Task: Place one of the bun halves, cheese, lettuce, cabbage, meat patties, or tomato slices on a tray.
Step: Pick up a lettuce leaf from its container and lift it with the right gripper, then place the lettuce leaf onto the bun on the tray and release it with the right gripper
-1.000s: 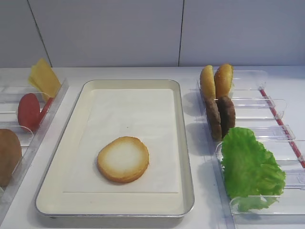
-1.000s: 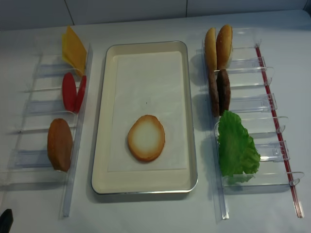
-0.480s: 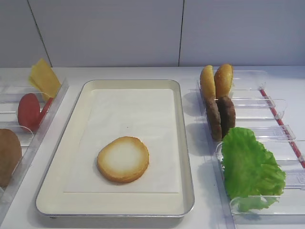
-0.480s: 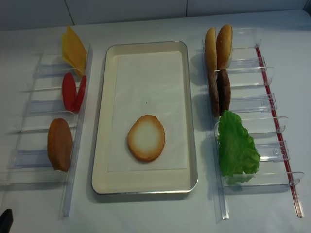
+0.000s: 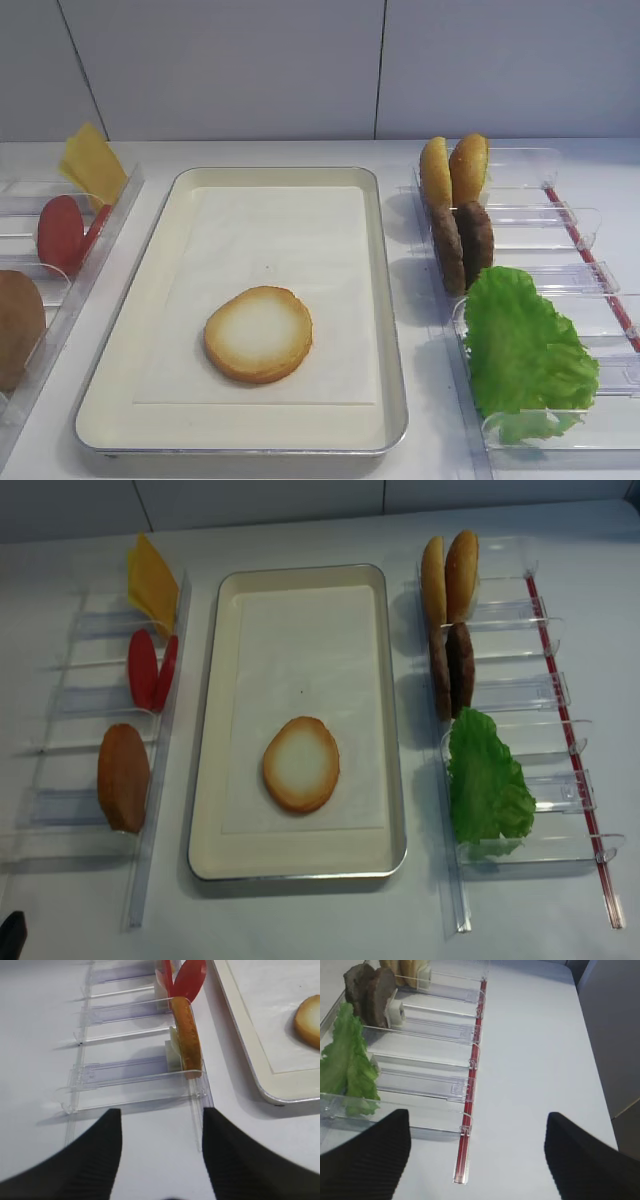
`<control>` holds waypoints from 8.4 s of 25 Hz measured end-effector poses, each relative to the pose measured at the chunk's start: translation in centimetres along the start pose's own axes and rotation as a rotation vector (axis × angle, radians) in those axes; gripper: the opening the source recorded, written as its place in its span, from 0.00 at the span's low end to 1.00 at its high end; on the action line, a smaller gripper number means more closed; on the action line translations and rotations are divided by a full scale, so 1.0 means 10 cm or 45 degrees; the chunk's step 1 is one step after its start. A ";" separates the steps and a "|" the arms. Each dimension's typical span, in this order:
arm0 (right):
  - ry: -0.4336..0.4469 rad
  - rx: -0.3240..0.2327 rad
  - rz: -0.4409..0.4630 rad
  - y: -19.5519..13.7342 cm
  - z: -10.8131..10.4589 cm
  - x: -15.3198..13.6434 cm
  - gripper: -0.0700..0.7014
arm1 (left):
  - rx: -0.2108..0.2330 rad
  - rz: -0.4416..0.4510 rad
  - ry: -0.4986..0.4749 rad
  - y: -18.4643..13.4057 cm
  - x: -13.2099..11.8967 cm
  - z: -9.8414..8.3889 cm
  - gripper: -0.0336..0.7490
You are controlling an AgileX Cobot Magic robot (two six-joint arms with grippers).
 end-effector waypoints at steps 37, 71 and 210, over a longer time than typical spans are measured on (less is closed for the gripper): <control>0.827 -0.154 0.581 0.94 0.65 -1.18 0.58 | 0.000 0.000 0.000 0.00 0.00 0.00 0.50; 0.749 -0.164 0.746 0.83 0.76 -1.73 0.49 | 0.000 0.000 0.000 0.00 0.00 0.00 0.50; 0.620 0.549 0.673 1.58 2.36 -2.32 0.75 | 0.000 0.000 0.000 0.00 0.00 0.00 0.49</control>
Point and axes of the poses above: a point on each arm's last joint axis where the gripper is mounted, x pointing back along that axis away from the gripper, z along the wrist's bending axis when the last joint is at zero, y = z × x, the point moved 3 cm from there along -x, pointing out along that axis toward the gripper, and after that the axes turned 1 degree about x, right-handed, at the moved point
